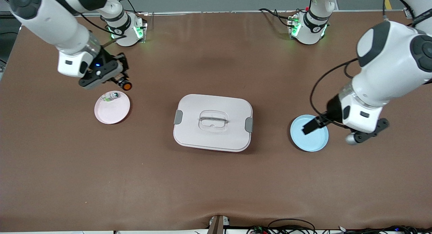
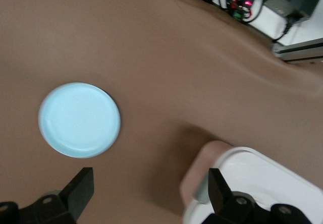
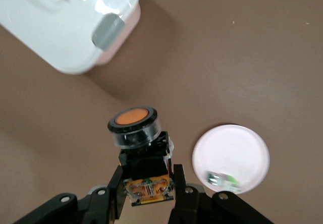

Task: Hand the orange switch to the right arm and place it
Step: 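Move the held switch over the white dish with the right gripper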

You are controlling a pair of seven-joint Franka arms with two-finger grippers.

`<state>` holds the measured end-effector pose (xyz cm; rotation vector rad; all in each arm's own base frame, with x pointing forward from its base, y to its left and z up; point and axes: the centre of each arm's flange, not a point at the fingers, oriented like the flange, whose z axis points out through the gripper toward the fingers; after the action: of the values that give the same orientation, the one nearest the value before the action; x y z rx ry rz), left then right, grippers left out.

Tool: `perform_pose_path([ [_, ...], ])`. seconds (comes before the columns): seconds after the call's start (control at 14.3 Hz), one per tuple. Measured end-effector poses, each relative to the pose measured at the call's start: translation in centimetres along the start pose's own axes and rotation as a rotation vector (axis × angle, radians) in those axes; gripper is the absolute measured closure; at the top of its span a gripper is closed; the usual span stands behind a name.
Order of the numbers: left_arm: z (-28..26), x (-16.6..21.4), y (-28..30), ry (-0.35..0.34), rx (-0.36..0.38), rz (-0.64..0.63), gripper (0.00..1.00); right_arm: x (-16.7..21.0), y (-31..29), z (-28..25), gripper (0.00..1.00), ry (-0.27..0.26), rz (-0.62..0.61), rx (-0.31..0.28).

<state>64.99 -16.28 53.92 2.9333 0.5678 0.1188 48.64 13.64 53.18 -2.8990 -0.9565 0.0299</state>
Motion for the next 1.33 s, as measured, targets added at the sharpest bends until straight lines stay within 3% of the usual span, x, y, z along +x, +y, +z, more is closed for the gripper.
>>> perform_pose_path([
  [0.21,-0.1,2.3,-4.3,-0.008,0.07,0.124,0.0,-3.9,5.6,0.1,0.59,-0.036,-0.208,-0.043],
  [0.35,-0.6,3.4,-7.3,-0.038,0.098,0.169,0.0,-5.8,8.6,0.7,0.59,-0.048,-0.291,-0.054],
  [0.49,-1.9,3.7,-9.5,-0.059,0.121,0.185,0.0,-6.9,10.5,2.0,0.59,-0.066,-0.365,-0.104],
  [0.84,-5.5,2.5,-12.0,-0.122,0.175,0.163,0.0,-8.7,12.6,5.9,0.59,-0.086,-0.413,-0.142],
  [1.12,-9.7,2.8,-15.3,-0.102,0.157,0.187,0.0,-8.9,13.0,8.2,0.59,-0.102,-0.444,-0.163],
  [1.33,-11.5,0.5,-13.0,-0.091,0.174,0.253,0.0,-9.1,12.9,10.7,0.59,-0.097,-0.486,-0.168],
])
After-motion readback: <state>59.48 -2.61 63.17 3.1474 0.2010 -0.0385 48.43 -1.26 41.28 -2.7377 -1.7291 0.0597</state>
